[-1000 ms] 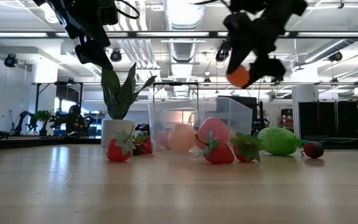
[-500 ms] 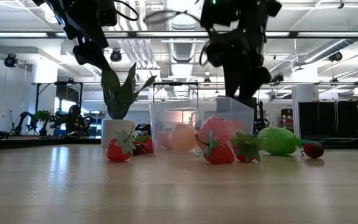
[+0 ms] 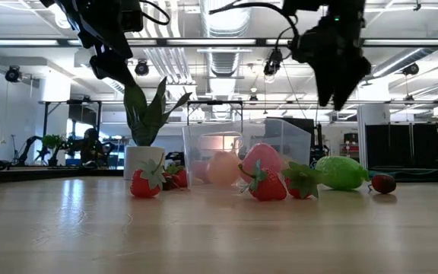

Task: Pick and placing Produce into tupperware
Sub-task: Put the red cherry into the container

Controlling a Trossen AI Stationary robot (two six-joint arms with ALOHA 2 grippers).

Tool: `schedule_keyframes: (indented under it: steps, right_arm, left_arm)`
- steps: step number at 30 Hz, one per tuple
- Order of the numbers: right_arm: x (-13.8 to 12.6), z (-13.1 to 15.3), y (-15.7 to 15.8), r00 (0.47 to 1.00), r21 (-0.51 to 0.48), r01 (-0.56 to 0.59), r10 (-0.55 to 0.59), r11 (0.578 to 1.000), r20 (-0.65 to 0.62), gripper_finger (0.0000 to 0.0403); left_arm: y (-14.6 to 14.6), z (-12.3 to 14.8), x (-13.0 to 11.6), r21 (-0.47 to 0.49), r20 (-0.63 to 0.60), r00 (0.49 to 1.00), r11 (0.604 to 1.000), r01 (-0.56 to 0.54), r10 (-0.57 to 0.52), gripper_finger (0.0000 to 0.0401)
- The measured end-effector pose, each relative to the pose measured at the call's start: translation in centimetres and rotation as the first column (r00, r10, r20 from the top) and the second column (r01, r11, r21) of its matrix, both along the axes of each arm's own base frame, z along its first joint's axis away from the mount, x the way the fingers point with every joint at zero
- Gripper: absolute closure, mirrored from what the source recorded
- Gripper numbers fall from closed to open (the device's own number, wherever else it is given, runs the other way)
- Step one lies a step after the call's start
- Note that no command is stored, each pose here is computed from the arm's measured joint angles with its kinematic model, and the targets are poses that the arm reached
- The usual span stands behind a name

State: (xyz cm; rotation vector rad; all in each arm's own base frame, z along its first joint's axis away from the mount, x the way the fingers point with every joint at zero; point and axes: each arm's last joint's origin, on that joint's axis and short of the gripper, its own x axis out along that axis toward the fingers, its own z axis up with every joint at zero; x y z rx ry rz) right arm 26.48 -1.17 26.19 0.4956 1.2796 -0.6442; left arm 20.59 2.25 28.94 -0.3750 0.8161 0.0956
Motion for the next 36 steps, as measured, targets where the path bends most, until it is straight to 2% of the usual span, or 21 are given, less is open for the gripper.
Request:
schedule_keyframes:
  steps: [3, 7, 11, 15, 19, 23, 29, 36]
  right_arm:
    - [-1.3, -0.5, 0.7, 0.999, 0.013, 0.050, -0.050, 0.999, 0.003, 0.0112]
    - [-3.1, -1.4, 2.1, 0.997, 0.025, 0.083, -0.083, 0.996, -0.002, 0.0112]
    - [-4.9, -2.7, 3.3, 0.989, 0.038, 0.149, -0.149, 0.988, -0.018, 0.0110]
    - [-6.1, -3.6, 4.3, 0.973, 0.057, 0.229, -0.229, 0.972, -0.006, 0.0114]
    - [-6.5, -4.2, 4.9, 0.962, 0.075, 0.271, -0.272, 0.960, 0.013, 0.0117]
    - [-6.6, -4.4, 5.1, 0.958, 0.078, 0.285, -0.286, 0.955, 0.013, 0.0116]
    - [-6.5, -4.5, 5.1, 0.960, 0.078, 0.277, -0.280, 0.958, 0.026, 0.0115]
    - [-6.5, -4.5, 5.1, 0.960, 0.059, 0.276, -0.278, 0.959, 0.034, 0.0116]
  left_arm:
    - [0.0, -0.6, 0.0, 0.070, -0.012, 0.997, 0.994, 0.079, -0.079, 0.0065]
    - [-0.1, -2.5, -0.4, 0.160, -0.077, 0.977, 0.965, 0.208, -0.198, 0.0065]
    - [-0.1, -5.1, -0.1, 0.156, -0.101, 0.964, 0.953, 0.261, -0.247, 0.0065]
    - [0.0, -7.6, 0.9, 0.180, -0.055, 0.969, 0.953, 0.245, -0.239, 0.0065]
    - [0.4, -9.4, 2.3, 0.251, -0.017, 0.981, 0.949, 0.193, -0.195, 0.0075]
    - [0.8, -11.1, 3.2, 0.283, -0.107, 0.983, 0.944, 0.171, -0.146, 0.0096]
    - [1.0, -13.5, 3.9, 0.295, -0.212, 0.969, 0.936, 0.190, -0.130, 0.0125]
    - [1.3, -14.8, 4.9, 0.321, -0.236, 0.967, 0.931, 0.174, -0.099, 0.0149]
